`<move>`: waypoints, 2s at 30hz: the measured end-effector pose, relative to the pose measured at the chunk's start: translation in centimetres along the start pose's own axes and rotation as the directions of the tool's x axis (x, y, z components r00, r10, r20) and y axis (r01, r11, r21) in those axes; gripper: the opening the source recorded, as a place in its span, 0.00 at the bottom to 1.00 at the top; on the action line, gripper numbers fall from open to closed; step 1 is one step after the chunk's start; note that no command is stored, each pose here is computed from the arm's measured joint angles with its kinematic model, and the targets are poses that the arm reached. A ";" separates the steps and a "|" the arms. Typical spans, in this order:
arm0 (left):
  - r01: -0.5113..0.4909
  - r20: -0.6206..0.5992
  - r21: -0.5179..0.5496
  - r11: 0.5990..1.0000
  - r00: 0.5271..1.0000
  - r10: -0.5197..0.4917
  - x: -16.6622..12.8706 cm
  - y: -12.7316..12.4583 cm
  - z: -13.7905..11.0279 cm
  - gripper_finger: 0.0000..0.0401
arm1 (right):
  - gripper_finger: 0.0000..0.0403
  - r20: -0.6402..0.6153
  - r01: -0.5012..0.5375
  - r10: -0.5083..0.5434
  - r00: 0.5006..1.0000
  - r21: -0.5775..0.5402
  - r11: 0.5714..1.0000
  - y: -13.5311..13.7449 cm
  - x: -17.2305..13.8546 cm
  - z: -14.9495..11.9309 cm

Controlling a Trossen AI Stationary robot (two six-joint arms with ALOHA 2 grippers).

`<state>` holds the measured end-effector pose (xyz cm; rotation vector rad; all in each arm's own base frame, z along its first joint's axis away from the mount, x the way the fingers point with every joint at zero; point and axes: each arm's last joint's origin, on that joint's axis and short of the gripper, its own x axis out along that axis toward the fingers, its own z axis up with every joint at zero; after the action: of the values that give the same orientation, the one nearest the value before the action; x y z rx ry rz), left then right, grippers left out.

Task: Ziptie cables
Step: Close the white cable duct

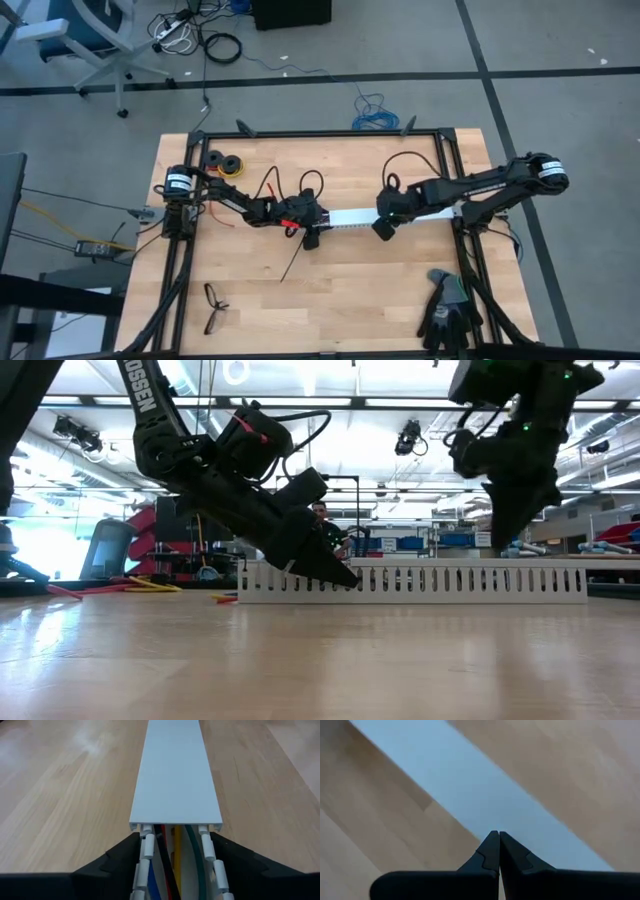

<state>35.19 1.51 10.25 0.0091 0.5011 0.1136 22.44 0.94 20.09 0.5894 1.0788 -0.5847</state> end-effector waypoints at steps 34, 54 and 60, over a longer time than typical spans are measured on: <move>0.038 -0.013 -0.002 0.999 0.999 -0.038 -0.1 -0.1 -0.1 0.57 | 0.00 0.123 -0.274 0.318 0.940 -0.286 0.918 2.9 7.3 5.3; 0.059 -0.008 0.027 0.998 0.998 -0.059 0.0 -0.3 -0.1 0.69 | 0.00 0.264 -0.305 0.465 0.845 -0.477 0.824 5.2 6.2 7.9; 0.054 -0.020 0.031 0.998 0.998 -0.053 -0.1 -0.3 -0.1 0.72 | 0.00 0.257 -0.304 0.458 0.851 -0.471 0.828 5.2 6.2 7.8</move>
<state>35.05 1.20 10.18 0.0252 0.5214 0.0531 33.11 -1.75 17.92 0.2938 0.6713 -0.0823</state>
